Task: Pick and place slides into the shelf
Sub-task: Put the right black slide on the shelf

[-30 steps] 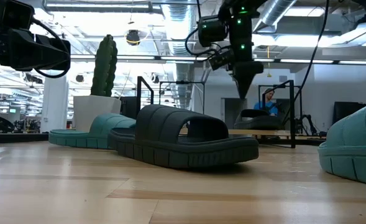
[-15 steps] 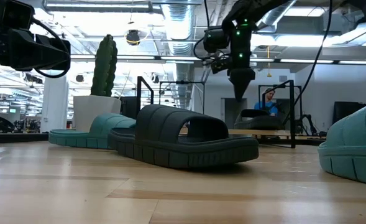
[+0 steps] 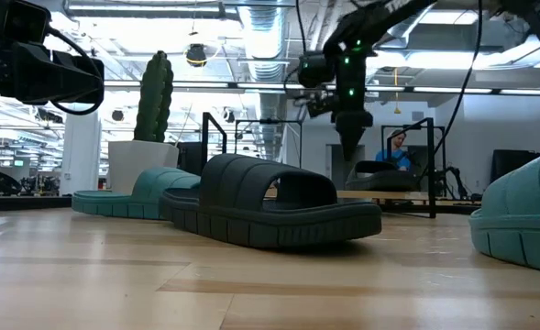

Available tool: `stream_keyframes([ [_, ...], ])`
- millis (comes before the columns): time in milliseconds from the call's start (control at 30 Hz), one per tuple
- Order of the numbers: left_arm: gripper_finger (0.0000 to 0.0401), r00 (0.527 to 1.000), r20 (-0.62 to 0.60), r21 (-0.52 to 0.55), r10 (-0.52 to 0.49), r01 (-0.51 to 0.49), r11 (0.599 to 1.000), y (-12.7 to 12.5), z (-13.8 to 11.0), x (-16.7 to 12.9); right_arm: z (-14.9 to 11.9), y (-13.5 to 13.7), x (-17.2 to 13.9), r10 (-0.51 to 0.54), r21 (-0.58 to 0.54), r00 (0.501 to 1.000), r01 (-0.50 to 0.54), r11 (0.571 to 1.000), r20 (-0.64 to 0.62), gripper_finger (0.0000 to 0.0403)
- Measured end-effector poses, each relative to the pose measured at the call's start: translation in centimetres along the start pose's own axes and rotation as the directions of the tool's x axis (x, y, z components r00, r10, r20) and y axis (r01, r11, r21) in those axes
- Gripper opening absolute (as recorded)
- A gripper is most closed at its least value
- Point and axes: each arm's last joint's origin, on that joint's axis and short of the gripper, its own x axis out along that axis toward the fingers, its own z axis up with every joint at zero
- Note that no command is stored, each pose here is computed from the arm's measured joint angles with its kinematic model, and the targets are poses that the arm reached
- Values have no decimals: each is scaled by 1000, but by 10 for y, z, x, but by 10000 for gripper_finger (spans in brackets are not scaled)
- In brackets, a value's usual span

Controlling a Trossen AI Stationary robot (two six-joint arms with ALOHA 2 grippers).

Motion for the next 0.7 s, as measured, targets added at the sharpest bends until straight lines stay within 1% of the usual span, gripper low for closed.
stream_keyframes([
  [133, 0, 1000, 0, -1, 0, 0, 1000, 0, 0, 0, 6, 1, 25, 19, -27, 996, -22, 999, -89, 0],
  [200, 0, 1000, 0, -1, 0, 0, 1000, 0, 0, 0, 11, 0, 30, 6, -43, 995, -11, 999, -97, 0],
  [300, 0, 1000, 0, 2, 0, 0, 1000, 0, 0, 0, 19, -4, 28, -7, -44, 997, 4, 999, -77, 0],
  [467, 0, 1000, 0, 2, 0, 0, 1000, 0, 0, 0, 18, -11, 23, -12, -33, 996, 9, 999, -88, 0],
  [633, 0, 1000, 0, -1, 0, 0, 1000, 0, 0, 0, 4, -18, 24, 31, 22, 984, -28, 999, -175, 0],
  [700, 0, 1000, 0, 2, 0, 0, 1000, 0, 0, 0, 0, -19, 23, 26, 36, 976, -18, 999, -214, 0],
])
